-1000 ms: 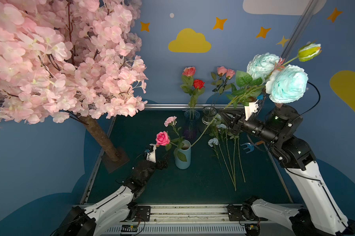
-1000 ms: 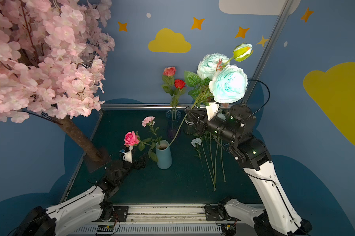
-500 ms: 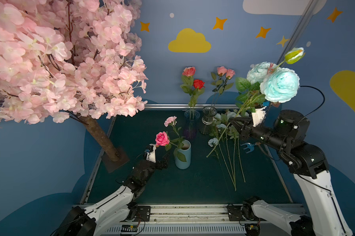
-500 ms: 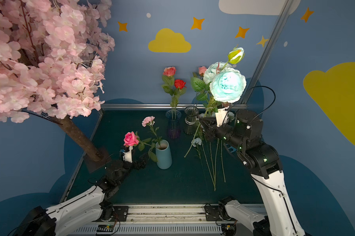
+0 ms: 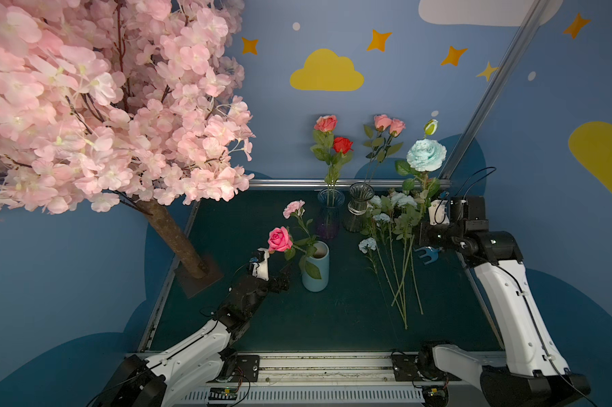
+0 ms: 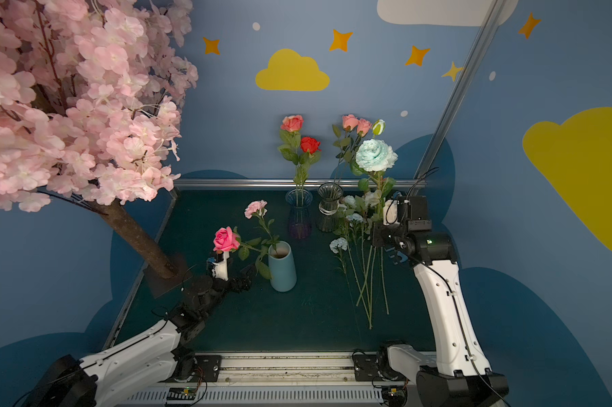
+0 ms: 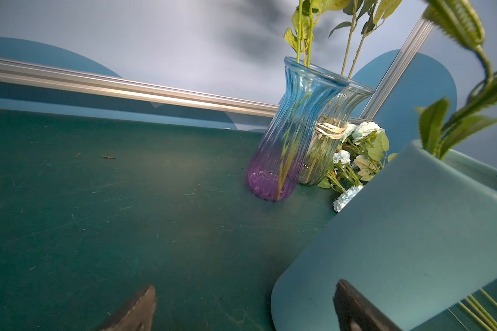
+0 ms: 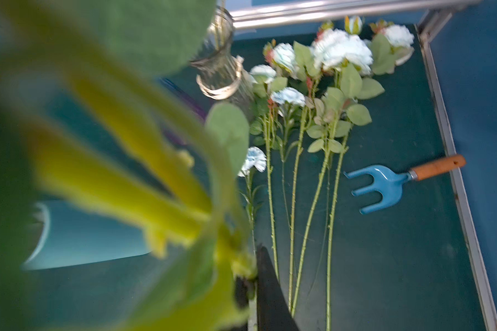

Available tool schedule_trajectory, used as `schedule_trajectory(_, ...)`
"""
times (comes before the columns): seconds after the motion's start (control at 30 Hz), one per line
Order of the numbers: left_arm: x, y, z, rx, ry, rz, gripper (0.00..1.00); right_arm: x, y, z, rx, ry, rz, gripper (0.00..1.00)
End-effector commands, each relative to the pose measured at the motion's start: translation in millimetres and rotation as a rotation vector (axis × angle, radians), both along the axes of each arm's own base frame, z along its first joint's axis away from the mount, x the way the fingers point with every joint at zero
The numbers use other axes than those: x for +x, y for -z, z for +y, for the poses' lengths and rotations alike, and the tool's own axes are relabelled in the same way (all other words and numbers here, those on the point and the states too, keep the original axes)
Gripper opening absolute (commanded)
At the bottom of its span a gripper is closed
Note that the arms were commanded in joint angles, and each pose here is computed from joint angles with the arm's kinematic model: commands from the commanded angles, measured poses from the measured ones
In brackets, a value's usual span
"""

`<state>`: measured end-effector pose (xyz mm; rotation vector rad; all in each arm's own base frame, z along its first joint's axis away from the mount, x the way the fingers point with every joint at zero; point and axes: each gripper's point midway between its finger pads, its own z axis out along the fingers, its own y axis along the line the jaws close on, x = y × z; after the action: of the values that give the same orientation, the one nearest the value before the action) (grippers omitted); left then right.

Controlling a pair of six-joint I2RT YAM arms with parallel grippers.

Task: Pick out blue flowers from the vase
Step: Place the flower at the center of the board.

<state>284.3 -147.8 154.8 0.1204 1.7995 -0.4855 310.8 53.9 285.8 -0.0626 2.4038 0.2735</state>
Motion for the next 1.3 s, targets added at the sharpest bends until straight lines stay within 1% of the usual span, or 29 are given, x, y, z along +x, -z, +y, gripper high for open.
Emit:
schedule_trajectory(0.0,5.2,-13.5,-1.2,-0.019,-0.007,-0.021,0.96,4.6,32.1,-14.8,-0.032,0.041,0.109,0.00)
schedule_trajectory(0.17,5.8,-12.8,-2.1,-0.018,-0.004,-0.017,0.96,17.7,73.0,-18.7,-0.058,0.052,0.253,0.00)
schedule_trajectory(0.27,6.3,-12.6,-2.1,-0.017,-0.005,-0.015,0.96,25.0,90.6,-20.0,-0.077,0.050,0.320,0.00)
schedule_trajectory(0.4,6.1,-12.6,-2.4,-0.017,-0.004,-0.015,0.96,35.4,119.5,-22.5,-0.076,0.093,0.431,0.00)
schedule_trajectory(0.5,6.4,-12.7,-2.4,-0.017,-0.004,-0.014,0.96,41.1,142.1,-21.0,-0.098,0.045,0.530,0.00)
schedule_trajectory(0.57,6.5,-12.9,-2.3,-0.017,-0.004,-0.015,0.96,49.2,157.9,-20.4,-0.097,0.040,0.564,0.00)
schedule_trajectory(0.83,6.3,-12.5,-2.5,-0.016,-0.003,-0.014,0.96,84.4,196.0,-15.2,-0.073,0.034,0.602,0.00)
schedule_trajectory(1.03,6.5,-12.6,-2.3,-0.017,-0.002,-0.014,0.96,89.0,231.5,-19.5,-0.086,0.049,0.644,0.00)
schedule_trajectory(1.17,6.7,-12.5,-2.4,-0.017,-0.002,-0.012,0.96,89.2,241.3,-25.0,-0.104,0.061,0.663,0.00)
schedule_trajectory(1.27,6.9,-12.0,-2.2,-0.017,-0.002,-0.011,0.96,88.8,243.4,-32.4,-0.145,0.072,0.669,0.00)
